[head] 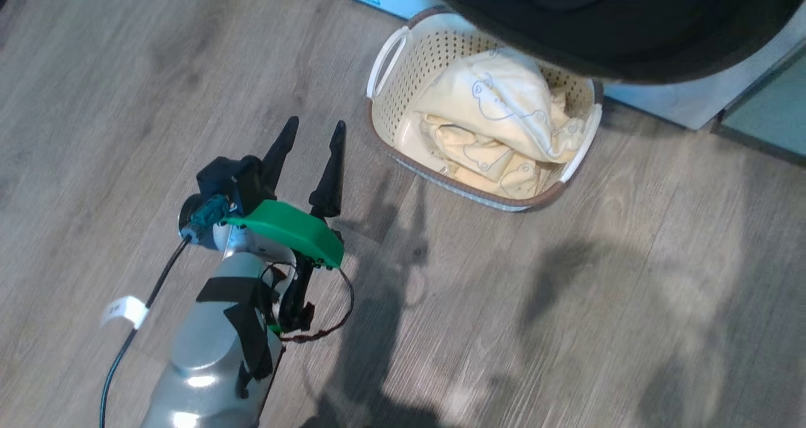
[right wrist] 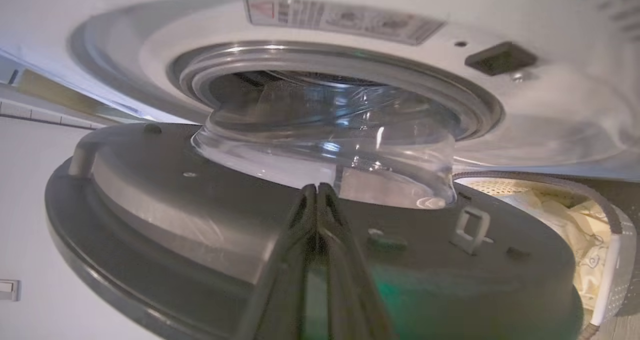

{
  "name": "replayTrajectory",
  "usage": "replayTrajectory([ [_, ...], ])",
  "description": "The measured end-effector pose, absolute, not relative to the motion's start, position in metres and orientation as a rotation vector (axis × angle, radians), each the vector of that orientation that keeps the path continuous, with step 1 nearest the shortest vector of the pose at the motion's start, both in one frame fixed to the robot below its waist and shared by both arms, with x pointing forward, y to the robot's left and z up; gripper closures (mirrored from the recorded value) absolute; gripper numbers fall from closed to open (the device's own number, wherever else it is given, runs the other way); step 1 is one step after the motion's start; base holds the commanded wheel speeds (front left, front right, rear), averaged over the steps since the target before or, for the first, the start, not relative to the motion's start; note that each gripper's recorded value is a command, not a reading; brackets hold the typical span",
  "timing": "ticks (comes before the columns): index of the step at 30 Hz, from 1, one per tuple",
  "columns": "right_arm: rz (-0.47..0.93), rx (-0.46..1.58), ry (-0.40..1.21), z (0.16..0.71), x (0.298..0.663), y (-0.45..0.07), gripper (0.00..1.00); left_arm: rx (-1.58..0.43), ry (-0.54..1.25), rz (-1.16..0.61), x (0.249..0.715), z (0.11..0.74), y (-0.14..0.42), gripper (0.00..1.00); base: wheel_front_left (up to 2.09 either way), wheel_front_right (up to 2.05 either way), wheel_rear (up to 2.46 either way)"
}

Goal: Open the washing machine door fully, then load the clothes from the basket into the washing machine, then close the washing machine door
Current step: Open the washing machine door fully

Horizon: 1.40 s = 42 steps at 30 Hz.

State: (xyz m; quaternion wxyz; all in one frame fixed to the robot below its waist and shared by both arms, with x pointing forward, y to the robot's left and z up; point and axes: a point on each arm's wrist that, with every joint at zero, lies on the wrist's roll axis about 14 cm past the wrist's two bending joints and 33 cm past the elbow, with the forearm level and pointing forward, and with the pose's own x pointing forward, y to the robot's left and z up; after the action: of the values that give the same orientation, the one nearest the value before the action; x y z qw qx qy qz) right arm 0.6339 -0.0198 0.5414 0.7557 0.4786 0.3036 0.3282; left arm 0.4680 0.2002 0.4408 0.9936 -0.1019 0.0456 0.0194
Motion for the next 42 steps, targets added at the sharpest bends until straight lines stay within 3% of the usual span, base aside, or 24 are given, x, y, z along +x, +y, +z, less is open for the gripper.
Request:
replayTrajectory([
  [15,0.859,1.018,0.817,0.549,0.552,0.008,1.00,-0.187,0.068,0.012,0.440,0.459,0.194,0.00,0.00,0.00,0.00],
  [42,1.057,1.018,0.998,0.550,0.439,0.080,1.00,-0.181,0.009,0.038,0.403,0.484,0.206,0.00,0.00,0.00,0.00],
])
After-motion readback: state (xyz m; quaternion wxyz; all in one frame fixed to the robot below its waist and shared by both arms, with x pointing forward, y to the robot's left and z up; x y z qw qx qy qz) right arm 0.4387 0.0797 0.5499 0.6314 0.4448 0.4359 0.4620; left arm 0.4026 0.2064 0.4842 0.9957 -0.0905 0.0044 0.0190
